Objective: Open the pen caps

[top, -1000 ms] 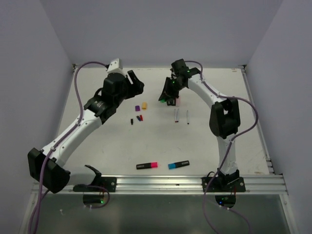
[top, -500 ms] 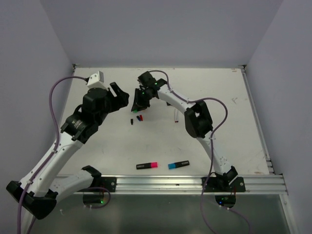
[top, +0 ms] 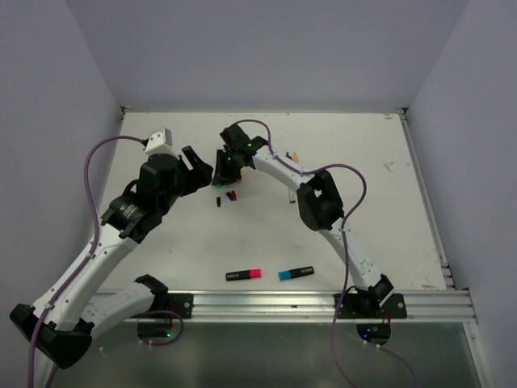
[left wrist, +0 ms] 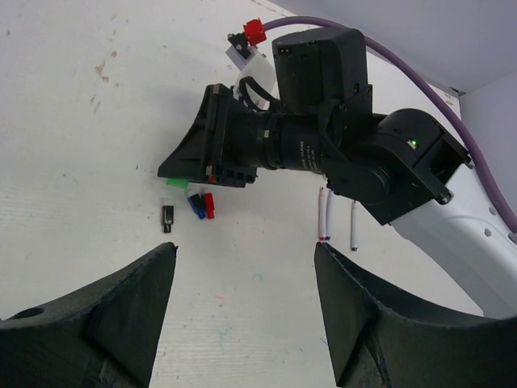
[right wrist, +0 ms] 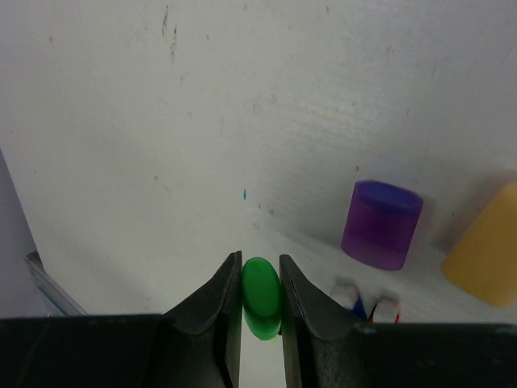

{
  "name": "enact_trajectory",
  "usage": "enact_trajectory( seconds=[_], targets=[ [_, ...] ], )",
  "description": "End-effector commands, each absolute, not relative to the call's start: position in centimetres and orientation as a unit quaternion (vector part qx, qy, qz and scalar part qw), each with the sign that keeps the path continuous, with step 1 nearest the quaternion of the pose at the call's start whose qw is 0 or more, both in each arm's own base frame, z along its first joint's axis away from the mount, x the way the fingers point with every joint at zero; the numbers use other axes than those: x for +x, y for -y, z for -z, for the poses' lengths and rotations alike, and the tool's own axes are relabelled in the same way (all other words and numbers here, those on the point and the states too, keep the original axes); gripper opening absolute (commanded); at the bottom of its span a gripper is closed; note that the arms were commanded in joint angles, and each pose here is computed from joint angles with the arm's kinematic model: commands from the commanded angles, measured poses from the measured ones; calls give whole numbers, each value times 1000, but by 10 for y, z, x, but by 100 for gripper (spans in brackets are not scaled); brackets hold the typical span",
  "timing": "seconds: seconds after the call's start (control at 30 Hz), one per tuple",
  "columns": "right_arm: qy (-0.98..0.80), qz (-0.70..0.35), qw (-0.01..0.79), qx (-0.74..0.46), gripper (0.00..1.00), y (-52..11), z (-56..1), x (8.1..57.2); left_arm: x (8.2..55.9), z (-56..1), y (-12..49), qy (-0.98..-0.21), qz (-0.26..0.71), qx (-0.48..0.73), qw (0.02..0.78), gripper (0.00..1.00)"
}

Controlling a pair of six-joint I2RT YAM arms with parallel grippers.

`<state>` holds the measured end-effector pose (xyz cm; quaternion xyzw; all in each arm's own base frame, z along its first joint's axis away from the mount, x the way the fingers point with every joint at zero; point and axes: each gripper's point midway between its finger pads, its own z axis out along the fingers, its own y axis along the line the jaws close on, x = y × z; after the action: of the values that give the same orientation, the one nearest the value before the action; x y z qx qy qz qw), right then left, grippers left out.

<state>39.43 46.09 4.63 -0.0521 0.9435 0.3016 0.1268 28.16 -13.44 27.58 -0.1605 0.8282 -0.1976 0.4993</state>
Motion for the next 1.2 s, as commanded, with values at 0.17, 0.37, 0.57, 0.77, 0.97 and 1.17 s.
enact_trajectory(
  seconds=[0.17,0.37,0.57,0.77,0.97,1.17],
  targets=[
    [-936,-311,157,-45,3,-483,-41,412,280,-281,133,-825,203,-166,501,73],
    [-941,-289,167,-45,10,-476,-28,415,281,-278,132,-827,196,-164,500,74],
    [-941,-281,181,-50,31,-475,-31,422,277,-269,131,-835,192,-163,489,74],
    [-937,-285,196,-53,40,-475,-40,430,268,-258,128,-844,189,-163,474,74],
    [-916,-322,232,-56,43,-483,-83,443,257,-255,125,-849,191,-164,464,74],
    [-871,-375,318,5,44,-440,-207,490,247,-265,129,-849,208,-130,468,73]
  ],
)
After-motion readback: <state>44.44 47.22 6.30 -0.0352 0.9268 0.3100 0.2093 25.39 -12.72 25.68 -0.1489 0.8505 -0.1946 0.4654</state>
